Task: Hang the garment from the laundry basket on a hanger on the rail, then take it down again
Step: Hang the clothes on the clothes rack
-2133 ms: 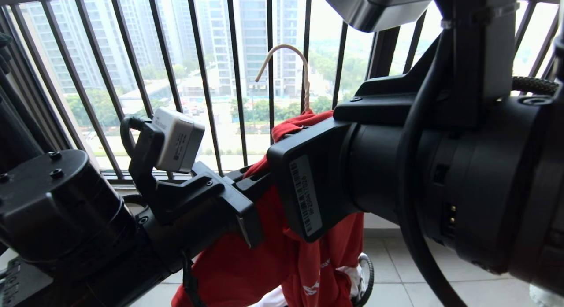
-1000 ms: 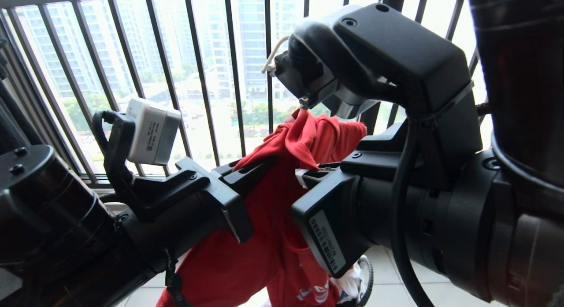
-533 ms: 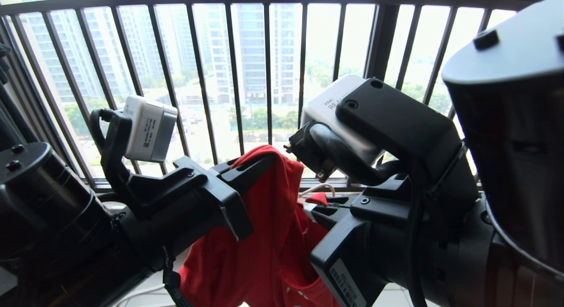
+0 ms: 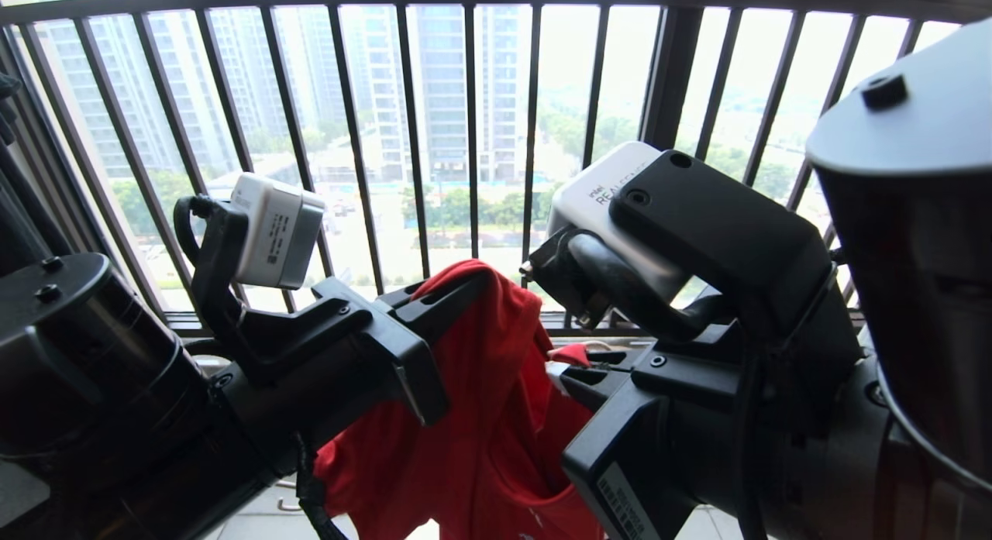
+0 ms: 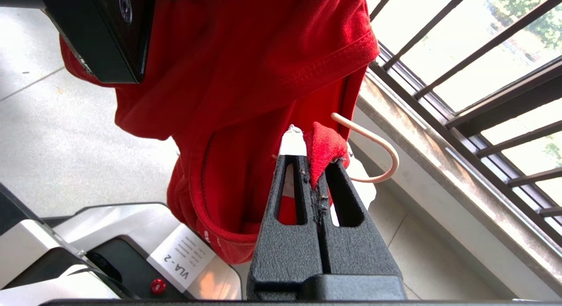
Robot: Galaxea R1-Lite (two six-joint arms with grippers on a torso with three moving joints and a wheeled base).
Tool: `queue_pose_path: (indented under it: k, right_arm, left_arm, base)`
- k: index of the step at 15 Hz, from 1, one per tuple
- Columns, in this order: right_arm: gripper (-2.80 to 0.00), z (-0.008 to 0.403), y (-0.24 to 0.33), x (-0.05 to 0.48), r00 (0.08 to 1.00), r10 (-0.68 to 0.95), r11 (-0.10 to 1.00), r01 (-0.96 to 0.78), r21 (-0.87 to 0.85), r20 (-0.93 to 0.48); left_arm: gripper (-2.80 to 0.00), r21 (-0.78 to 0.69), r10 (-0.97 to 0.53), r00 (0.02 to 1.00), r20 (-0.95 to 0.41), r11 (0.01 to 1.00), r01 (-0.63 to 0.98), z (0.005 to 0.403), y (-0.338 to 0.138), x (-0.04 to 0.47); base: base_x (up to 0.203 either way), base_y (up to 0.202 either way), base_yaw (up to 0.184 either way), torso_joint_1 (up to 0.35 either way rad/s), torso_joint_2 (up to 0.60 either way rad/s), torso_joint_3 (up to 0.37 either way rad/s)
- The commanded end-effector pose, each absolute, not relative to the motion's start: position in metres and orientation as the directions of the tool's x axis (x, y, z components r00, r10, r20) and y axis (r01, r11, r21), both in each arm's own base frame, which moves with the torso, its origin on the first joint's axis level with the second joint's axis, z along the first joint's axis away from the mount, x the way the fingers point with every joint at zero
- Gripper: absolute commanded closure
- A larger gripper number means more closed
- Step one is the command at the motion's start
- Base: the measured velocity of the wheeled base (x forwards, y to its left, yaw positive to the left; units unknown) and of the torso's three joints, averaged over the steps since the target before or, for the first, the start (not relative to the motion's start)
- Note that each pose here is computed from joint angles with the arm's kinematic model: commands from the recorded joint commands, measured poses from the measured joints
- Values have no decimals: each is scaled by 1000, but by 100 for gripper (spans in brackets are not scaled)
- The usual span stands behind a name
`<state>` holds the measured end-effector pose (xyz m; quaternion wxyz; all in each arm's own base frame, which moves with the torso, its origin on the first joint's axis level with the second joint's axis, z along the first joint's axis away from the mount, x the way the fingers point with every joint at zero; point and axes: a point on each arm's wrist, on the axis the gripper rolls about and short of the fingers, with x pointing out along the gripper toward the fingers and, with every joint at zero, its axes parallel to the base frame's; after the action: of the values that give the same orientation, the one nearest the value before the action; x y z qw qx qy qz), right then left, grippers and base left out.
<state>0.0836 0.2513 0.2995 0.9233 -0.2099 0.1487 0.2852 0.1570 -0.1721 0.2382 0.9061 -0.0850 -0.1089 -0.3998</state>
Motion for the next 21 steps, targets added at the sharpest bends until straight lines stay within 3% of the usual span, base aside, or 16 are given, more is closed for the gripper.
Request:
queue_pose_path:
  k: [1, 11, 21]
  right_arm:
    - [0, 300, 249, 83, 796, 462, 753, -585, -301, -390]
    - [0, 306, 240, 131, 825, 441, 796, -541, -270, -354]
    - [0, 287, 254, 170, 776, 523, 738, -619, -269, -353]
  left_arm:
    - [0, -68, -705, 657, 268, 667, 742, 238, -173, 158]
    - [0, -145, -578, 747, 328, 751, 645, 257, -167, 188]
    - [0, -176, -493, 771, 402, 785, 594, 263, -178, 209]
  base:
    - [0, 0, 0, 0, 0, 0]
    - [0, 0, 0, 0, 0, 0]
    - [0, 0, 0, 0, 0, 0]
